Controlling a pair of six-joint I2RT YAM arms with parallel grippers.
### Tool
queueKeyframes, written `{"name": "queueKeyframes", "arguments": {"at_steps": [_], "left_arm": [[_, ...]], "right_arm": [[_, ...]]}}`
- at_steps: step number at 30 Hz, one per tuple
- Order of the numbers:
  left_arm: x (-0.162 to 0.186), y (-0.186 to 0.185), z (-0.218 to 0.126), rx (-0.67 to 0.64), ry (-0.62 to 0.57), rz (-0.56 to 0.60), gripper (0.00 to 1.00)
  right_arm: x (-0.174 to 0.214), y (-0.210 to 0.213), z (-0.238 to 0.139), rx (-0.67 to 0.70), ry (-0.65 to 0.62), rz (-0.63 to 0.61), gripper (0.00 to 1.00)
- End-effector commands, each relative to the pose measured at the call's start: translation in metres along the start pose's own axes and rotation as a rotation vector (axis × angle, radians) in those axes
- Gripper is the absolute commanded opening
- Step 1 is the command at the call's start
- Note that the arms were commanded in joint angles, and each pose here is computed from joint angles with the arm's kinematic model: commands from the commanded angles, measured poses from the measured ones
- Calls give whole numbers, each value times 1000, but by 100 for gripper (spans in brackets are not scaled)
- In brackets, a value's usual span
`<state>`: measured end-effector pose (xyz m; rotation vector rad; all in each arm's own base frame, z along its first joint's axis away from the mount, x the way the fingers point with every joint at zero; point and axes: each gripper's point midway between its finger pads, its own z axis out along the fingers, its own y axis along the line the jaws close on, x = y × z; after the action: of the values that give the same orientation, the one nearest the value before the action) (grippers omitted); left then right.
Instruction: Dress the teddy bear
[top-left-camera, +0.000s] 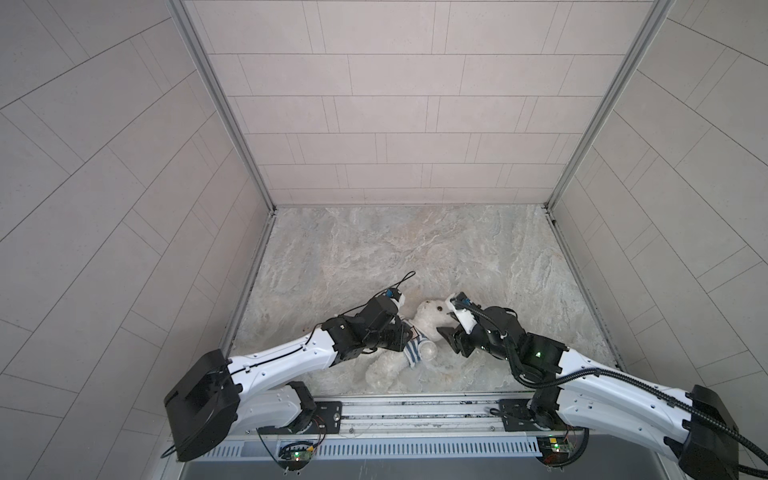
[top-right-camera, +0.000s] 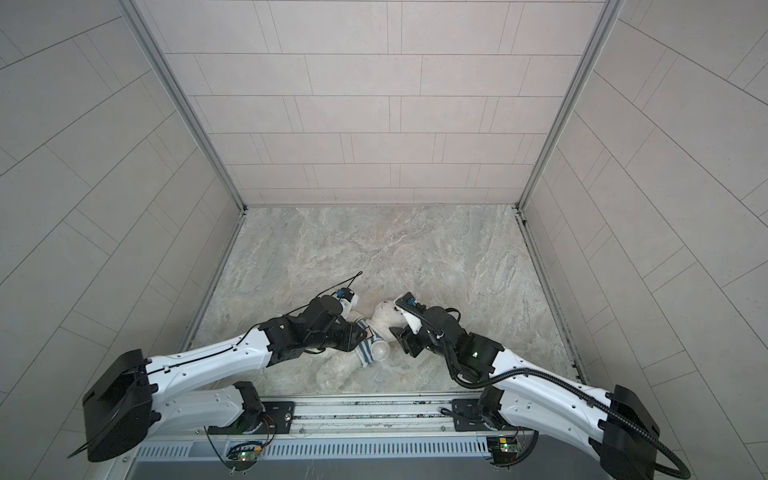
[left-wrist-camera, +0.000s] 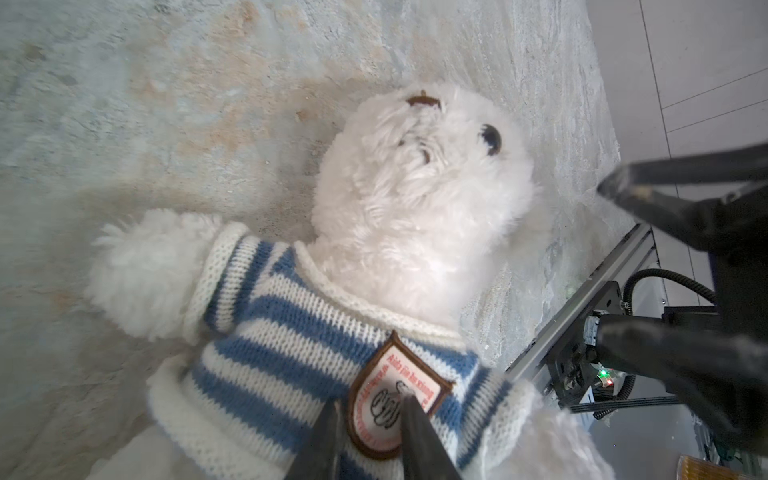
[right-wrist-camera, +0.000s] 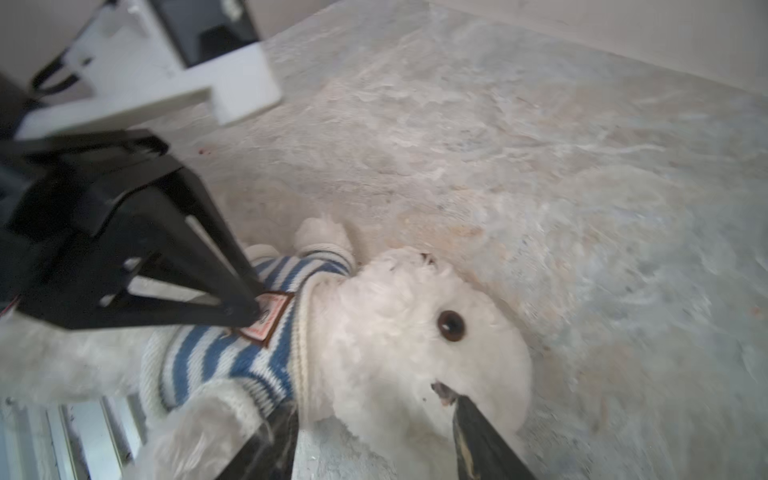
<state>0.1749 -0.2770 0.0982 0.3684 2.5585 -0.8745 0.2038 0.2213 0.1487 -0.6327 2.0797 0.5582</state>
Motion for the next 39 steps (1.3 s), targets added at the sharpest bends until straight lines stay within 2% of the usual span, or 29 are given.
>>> {"name": "queueKeyframes", "arguments": {"at_steps": [1, 4, 7, 13, 20, 23, 30, 39], "left_arm": [[7, -4, 7, 1, -17, -29, 29], [10, -13, 11, 28, -27, -50, 28], [15, -18, 17, 28, -27, -62, 27], [20, -16, 25, 44, -41, -118, 24], [14, -18, 26, 46, -74, -121, 24], [11, -19, 26, 46, -83, -118, 23], [4, -15, 25, 35, -105, -115, 22], [0, -14, 20, 46, -115, -98, 23]], "right_arm": [[26, -29, -18, 161, 69, 368, 62], [44, -29, -23, 127, 33, 603, 65], [55, -28, -27, 86, -11, 730, 73], [70, -19, -23, 36, 44, 690, 80], [65, 0, 13, -51, 59, 692, 78], [61, -1, 25, -46, 60, 678, 73], [65, -15, 46, 2, 74, 658, 52], [61, -28, 64, 20, 116, 617, 47]]}}
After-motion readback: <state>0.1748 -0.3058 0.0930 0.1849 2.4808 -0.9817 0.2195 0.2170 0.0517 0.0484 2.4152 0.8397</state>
